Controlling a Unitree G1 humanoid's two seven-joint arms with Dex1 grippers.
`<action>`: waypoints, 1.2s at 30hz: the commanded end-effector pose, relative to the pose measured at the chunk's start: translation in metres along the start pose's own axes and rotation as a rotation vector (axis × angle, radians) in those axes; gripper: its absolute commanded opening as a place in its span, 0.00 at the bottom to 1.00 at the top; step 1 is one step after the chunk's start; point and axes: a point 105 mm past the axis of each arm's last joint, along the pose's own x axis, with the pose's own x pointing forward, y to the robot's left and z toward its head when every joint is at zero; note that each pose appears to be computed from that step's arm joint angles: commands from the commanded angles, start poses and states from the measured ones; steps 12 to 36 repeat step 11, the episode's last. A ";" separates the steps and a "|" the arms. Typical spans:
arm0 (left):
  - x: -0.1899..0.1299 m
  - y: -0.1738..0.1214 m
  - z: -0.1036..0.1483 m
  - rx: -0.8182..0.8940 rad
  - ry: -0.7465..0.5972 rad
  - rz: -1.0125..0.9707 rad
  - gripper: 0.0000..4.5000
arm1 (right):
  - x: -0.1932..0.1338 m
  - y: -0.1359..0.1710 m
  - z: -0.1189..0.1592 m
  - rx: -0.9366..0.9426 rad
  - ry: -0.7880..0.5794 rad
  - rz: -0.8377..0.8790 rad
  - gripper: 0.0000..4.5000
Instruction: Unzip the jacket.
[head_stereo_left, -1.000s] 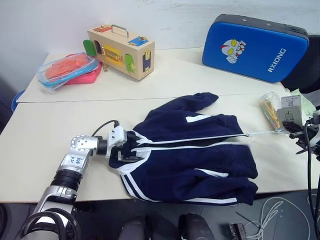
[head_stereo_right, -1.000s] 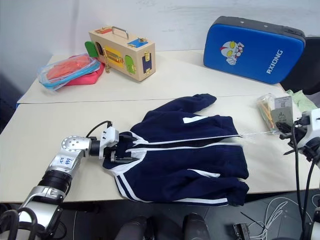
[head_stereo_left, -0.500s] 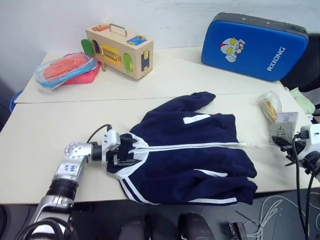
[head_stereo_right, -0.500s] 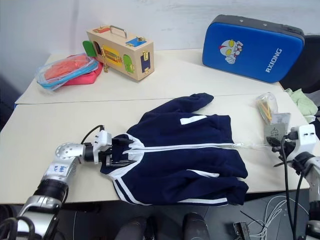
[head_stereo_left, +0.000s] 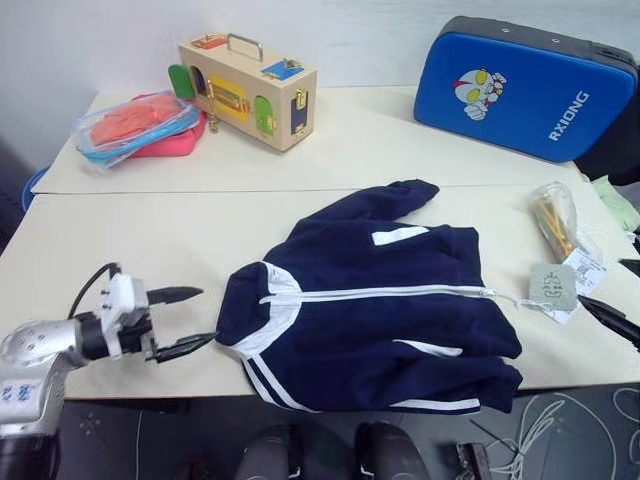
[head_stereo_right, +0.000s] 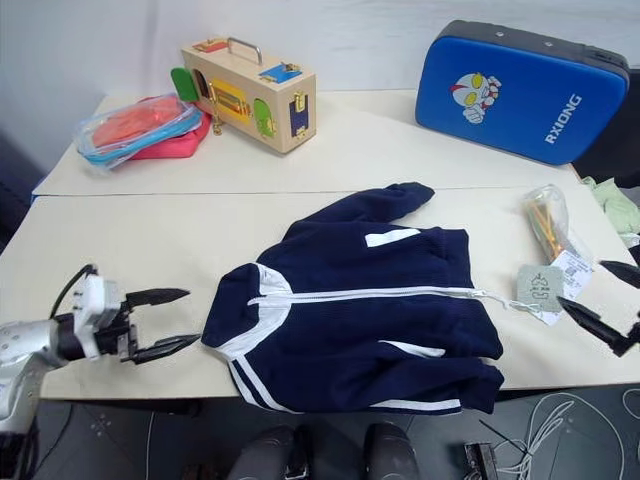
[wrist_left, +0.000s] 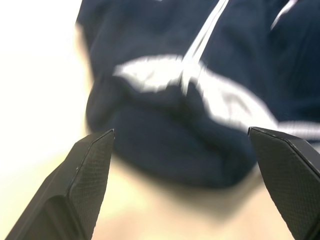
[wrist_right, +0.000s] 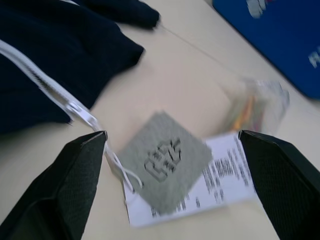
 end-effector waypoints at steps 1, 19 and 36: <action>-0.011 -0.007 0.005 0.104 0.028 0.020 1.00 | 0.028 0.056 0.034 -0.097 -0.153 0.280 0.98; 0.004 -0.019 -0.001 0.122 0.008 0.074 1.00 | 0.045 0.126 0.002 -0.121 -0.205 0.528 0.98; 0.004 -0.019 -0.001 0.122 0.008 0.074 1.00 | 0.045 0.126 0.002 -0.121 -0.205 0.528 0.98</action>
